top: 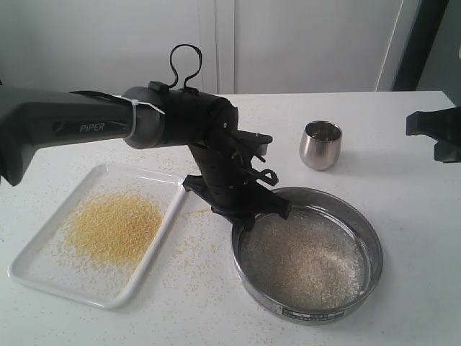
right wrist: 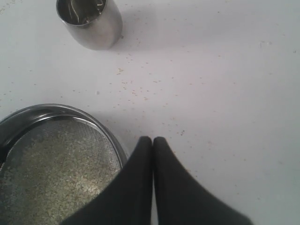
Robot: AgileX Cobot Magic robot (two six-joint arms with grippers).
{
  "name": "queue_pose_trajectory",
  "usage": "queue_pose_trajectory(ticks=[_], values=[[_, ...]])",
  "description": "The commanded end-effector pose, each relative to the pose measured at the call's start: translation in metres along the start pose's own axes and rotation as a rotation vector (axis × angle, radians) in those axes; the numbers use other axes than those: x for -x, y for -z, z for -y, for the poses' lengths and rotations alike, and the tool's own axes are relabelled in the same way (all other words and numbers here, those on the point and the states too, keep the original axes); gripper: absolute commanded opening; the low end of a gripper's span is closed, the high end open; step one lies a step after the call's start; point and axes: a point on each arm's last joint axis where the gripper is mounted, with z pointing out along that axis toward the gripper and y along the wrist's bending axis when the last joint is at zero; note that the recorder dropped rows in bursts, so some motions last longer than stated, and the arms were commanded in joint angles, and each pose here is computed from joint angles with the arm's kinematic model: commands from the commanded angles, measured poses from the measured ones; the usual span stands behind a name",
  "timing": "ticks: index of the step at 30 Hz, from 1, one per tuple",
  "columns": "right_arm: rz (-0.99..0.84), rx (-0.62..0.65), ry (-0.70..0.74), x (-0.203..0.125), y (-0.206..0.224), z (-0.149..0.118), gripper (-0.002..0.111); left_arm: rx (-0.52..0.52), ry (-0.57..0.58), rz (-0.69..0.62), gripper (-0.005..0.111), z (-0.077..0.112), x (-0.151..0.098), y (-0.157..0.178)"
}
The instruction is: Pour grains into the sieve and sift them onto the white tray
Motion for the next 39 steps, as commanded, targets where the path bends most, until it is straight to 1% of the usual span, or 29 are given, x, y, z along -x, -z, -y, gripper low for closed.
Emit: queue_pose_trajectory(ticks=[1,3,9,11,17,21,23,25,28,31,32,35,38,39], values=[[0.01,-0.004,-0.005,0.0,0.002,0.002,0.0,-0.018,0.015,0.009,0.052,0.005,0.001,0.007],[0.012,-0.004,-0.005,0.0,0.002,0.002,0.0,-0.018,0.015,0.009,0.054,0.005,0.001,0.007],[0.012,-0.004,-0.005,0.0,0.002,0.002,0.0,-0.017,0.014,0.002,0.054,0.005,0.0,0.008],[0.012,-0.004,-0.005,0.0,0.002,0.002,0.0,-0.019,0.011,-0.002,0.054,0.006,0.001,0.015],[0.011,-0.004,-0.005,0.0,0.002,0.002,0.0,-0.023,-0.008,0.064,0.054,0.01,0.007,0.043],[0.011,-0.004,-0.005,0.0,0.002,0.002,0.0,0.0,-0.034,0.076,0.053,0.009,0.006,0.059],[0.011,-0.004,-0.005,0.0,0.002,0.002,0.0,0.017,-0.059,0.093,0.049,0.008,0.007,0.066],[0.011,-0.004,-0.005,0.0,0.002,0.002,0.0,0.033,-0.076,0.115,0.04,0.008,0.007,0.074],[0.011,-0.004,-0.005,0.0,0.002,0.002,0.0,0.044,-0.085,0.118,0.021,0.007,0.006,0.085],[0.011,-0.004,-0.005,0.0,0.002,0.002,0.0,0.091,-0.118,0.119,0.003,0.004,0.005,0.093],[0.011,-0.004,-0.005,0.0,0.002,0.002,0.0,0.107,-0.128,0.118,0.0,0.002,0.005,0.095],[0.011,-0.004,-0.005,0.0,0.002,0.002,0.0,0.148,-0.129,0.12,0.0,-0.005,0.005,0.1],[0.011,-0.004,-0.005,0.0,0.002,0.002,0.0,0.161,-0.093,0.12,0.0,-0.019,0.008,0.103],[0.011,-0.004,-0.005,0.0,0.002,0.002,0.0,0.168,-0.068,0.116,0.0,-0.026,0.009,0.104]])
